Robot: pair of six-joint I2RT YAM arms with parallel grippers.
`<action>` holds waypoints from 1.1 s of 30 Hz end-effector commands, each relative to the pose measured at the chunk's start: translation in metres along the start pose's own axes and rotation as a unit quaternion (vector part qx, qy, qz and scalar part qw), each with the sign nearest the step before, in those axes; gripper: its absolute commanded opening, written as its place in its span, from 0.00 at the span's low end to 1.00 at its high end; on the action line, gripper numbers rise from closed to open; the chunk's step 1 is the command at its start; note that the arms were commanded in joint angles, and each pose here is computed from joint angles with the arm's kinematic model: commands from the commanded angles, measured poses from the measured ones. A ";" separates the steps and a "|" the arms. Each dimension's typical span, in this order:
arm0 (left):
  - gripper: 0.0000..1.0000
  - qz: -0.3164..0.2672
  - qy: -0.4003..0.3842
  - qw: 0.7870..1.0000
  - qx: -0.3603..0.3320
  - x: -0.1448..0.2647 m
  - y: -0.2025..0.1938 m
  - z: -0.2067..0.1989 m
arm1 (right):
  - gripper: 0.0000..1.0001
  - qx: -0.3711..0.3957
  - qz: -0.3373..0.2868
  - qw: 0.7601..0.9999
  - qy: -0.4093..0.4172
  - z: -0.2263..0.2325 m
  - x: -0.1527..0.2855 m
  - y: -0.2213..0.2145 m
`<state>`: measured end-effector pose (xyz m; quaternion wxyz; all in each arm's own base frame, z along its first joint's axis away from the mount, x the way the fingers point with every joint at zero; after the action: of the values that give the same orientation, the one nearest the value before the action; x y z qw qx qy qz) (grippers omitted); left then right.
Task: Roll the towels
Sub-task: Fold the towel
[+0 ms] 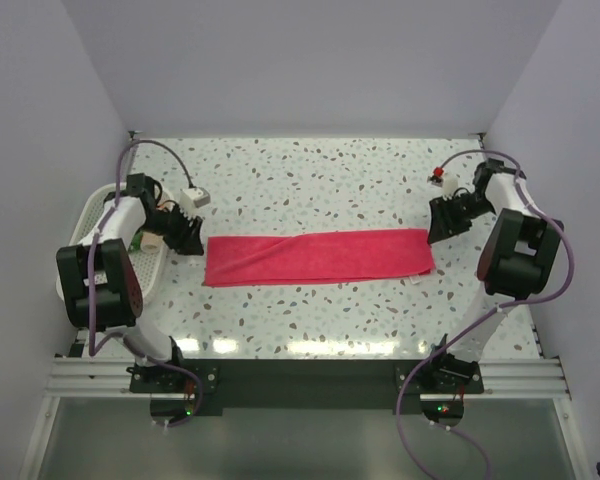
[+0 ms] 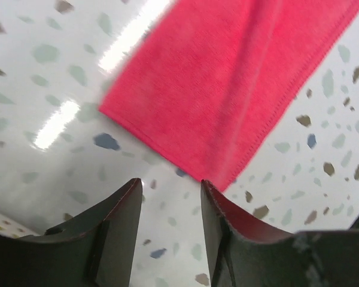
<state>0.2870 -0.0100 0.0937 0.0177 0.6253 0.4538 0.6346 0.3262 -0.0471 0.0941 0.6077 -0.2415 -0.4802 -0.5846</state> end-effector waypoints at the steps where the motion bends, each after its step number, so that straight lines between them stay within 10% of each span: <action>1: 0.50 -0.041 0.047 0.998 -0.009 0.001 0.036 0.038 | 0.46 -0.007 -0.079 0.996 -0.050 -0.004 0.001 0.045; 21: 0.57 -0.016 0.059 0.998 -0.024 -0.057 0.049 0.066 | 0.40 -0.035 -0.075 0.994 -0.077 -0.029 -0.064 0.066; 33: 0.23 0.011 0.062 0.998 -0.023 -0.062 0.037 0.069 | 0.18 -0.017 -0.042 0.997 -0.059 -0.025 -0.067 0.051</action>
<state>0.3649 -0.0325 0.0485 -0.0090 0.6042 0.4385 0.6652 0.3996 -0.0293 0.0437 0.5270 -0.2629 -0.5236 -0.6156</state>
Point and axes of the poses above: each gripper's point midway between its finger pads, its own x axis back along the fingers, its own z axis along the line the jaws close on, y = z × x, the point moved 3 cm from there along x, back along the fingers, and after that the axes turned 9 degrees about -x, right-handed, at the moved point
